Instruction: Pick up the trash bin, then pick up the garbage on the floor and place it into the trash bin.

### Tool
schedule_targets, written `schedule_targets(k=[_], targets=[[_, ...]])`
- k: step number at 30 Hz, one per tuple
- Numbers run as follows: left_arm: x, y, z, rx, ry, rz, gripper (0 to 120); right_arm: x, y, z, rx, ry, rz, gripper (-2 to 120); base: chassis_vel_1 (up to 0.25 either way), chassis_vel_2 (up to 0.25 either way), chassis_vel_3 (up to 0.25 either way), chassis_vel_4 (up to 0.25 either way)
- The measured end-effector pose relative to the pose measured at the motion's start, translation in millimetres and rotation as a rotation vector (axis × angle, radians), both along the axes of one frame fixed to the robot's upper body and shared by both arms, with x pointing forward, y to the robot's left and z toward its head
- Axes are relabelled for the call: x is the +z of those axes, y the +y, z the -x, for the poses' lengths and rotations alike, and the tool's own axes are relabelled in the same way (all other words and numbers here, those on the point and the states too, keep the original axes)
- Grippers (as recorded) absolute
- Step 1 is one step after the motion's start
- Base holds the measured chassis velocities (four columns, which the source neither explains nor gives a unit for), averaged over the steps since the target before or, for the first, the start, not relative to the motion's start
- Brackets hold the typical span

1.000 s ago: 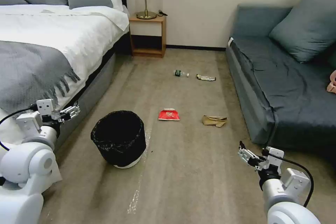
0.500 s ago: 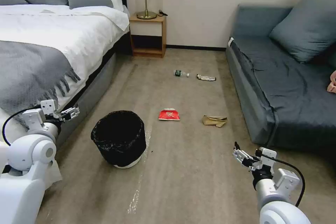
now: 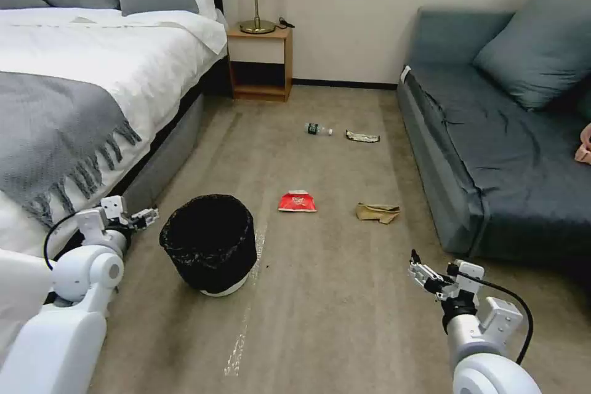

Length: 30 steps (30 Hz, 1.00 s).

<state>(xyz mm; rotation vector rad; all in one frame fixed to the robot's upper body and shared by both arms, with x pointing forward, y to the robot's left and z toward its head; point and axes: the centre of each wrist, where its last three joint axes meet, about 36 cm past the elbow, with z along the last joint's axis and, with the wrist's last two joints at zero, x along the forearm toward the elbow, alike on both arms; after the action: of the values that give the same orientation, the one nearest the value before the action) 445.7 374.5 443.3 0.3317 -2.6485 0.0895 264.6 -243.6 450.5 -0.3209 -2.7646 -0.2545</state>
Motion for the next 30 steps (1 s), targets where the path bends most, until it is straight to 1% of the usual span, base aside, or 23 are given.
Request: schedule_targets(k=[1, 2, 4, 6, 8, 9, 10, 13, 14, 17, 19, 21, 27, 30], targets=[[-7.3, -3.2, -2.5, -0.006, 0.013, 0.001, 98, -1, 0, 0, 0.0, 0.001, 0.0, 100, 0.0, 0.0, 0.0, 0.0], [-7.3, -3.2, -2.5, -0.006, 0.013, 0.001, 98, -1, 0, 0, 0.0, 0.001, 0.0, 100, 0.0, 0.0, 0.0, 0.0], [-17.1, -8.6, -6.2, -0.011, 0.03, 0.002, 98, -2, 1, -1, -0.001, 0.001, 0.0, 100, 0.0, 0.0, 0.0, 0.0], [-19.7, -10.0, -7.1, -0.013, 0.034, 0.001, 98, -2, 1, -2, -0.001, 0.002, 0.0, 100, 0.0, 0.0, 0.0, 0.0], [-30.5, -14.3, -10.0, -0.015, 0.051, -0.01, 98, -4, 2, -2, 0.0, 0.005, -0.001, 100, 0.0, 0.0, 0.0, 0.0], [-38.9, -16.4, -11.3, -0.016, 0.065, -0.012, 99, -6, 2, -3, 0.001, 0.006, 0.001, 100, 0.0, 0.0, 0.0, 0.0], [-38.9, -16.4, -11.3, -0.016, 0.065, -0.012, 99, -6, 2, -3, 0.001, 0.006, 0.001, 100, 0.0, 0.0, 0.0, 0.0], [-52.5, -18.6, -12.5, -0.011, 0.089, -0.005, 100, -9, 3, -5, 0.003, 0.009, 0.001, 100, 0.0, 0.0, 0.0, 0.0], [-52.5, -18.6, -12.5, -0.011, 0.089, -0.005, 100, -9, 3, -5, 0.003, 0.009, 0.001, 100, 0.0, 0.0, 0.0, 0.0], [-61.3, -19.7, -13.4, -0.008, 0.101, -0.006, 100, -11, 5, -6, 0.012, 0.01, -0.001, 100, 0.0, 0.0, 0.0, 0.0], [-62.6, -20.1, -13.6, -0.008, 0.104, -0.005, 100, -11, 5, -6, 0.014, 0.01, -0.001, 100, 0.0, 0.0, 0.0, 0.0], [-67.2, -22.1, -14.4, -0.009, 0.109, -0.001, 100, -13, 8, -7, 0.023, 0.011, 0.0, 100, 0.0, 0.0, 0.0, 0.0], [-73.6, -25.7, -15.7, -0.007, 0.119, 0.013, 100, -13, 10, -8, 0.029, 0.01, -0.002, 100, 0.0, 0.0, 0.0, 0.0], [-74.8, -27.0, -17.9, -0.008, 0.125, 0.034, 100, -13, 10, -7, 0.032, 0.012, -0.002, 100, 0.0, 0.0, 0.0, 0.0]])
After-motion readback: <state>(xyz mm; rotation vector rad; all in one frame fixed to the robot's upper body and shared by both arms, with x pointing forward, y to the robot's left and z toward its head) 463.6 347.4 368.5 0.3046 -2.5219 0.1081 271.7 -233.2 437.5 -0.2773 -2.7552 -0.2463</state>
